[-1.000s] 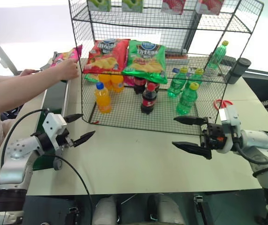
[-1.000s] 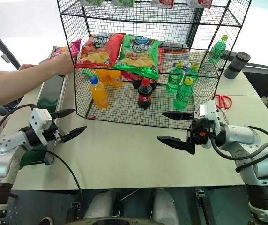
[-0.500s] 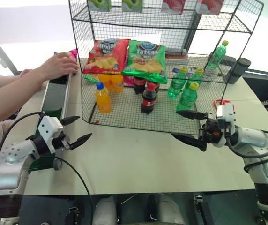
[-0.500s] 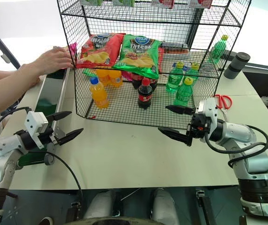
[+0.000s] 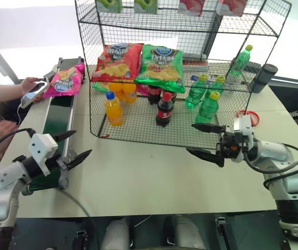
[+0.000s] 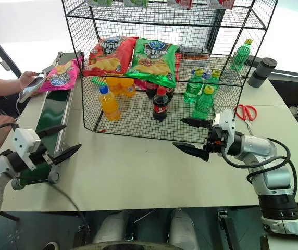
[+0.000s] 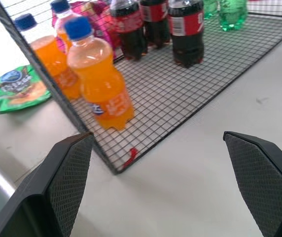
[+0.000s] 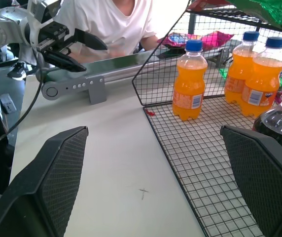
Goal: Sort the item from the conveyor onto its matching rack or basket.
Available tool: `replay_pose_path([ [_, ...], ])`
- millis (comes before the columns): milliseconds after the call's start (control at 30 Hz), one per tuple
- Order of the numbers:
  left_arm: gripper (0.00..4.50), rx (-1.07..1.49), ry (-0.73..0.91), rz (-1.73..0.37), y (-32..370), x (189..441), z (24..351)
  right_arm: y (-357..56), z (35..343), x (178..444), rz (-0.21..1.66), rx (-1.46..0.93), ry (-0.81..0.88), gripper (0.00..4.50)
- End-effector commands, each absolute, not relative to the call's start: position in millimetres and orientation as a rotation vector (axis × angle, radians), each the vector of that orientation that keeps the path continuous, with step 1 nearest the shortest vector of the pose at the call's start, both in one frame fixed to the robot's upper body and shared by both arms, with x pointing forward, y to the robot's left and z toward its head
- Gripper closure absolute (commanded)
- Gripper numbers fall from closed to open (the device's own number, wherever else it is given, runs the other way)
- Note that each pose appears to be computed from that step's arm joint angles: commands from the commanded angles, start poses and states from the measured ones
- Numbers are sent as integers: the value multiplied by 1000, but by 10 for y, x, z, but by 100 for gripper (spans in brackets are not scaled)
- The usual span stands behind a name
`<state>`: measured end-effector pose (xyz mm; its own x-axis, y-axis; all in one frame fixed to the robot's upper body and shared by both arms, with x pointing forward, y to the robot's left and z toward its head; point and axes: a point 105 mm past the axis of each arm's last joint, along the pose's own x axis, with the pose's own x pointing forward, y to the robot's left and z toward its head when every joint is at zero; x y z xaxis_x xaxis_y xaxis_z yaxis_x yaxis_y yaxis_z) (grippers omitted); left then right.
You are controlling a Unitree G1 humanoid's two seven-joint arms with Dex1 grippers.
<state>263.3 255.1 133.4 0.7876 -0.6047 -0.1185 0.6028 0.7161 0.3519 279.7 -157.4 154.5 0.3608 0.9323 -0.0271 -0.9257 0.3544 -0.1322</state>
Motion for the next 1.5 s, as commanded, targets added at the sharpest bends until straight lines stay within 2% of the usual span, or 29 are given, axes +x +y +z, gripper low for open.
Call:
replay_pose_path([
  [33,0,414,-53,-576,2660,2577,1492,-1537,1622,2807,1221,-149,-99,3],
  [300,0,518,-58,-440,2862,2348,1502,-1488,1583,2871,1257,-157,-93,3],
  [633,0,975,12,-249,3292,2212,1493,-1418,1531,2897,1296,-162,-91,3],
  [733,0,1050,11,-148,3455,2196,1561,-1385,1511,2880,1316,-162,-86,3],
  [867,0,1165,59,-109,3559,2202,1474,-1320,1479,2833,1346,-156,-83,3],
  [1033,0,1128,28,-154,3411,2296,1390,-1303,1489,2858,1339,-156,-91,3],
  [1500,0,1128,44,-193,3389,2445,1252,-1345,1486,2878,1304,-198,-100,3],
])
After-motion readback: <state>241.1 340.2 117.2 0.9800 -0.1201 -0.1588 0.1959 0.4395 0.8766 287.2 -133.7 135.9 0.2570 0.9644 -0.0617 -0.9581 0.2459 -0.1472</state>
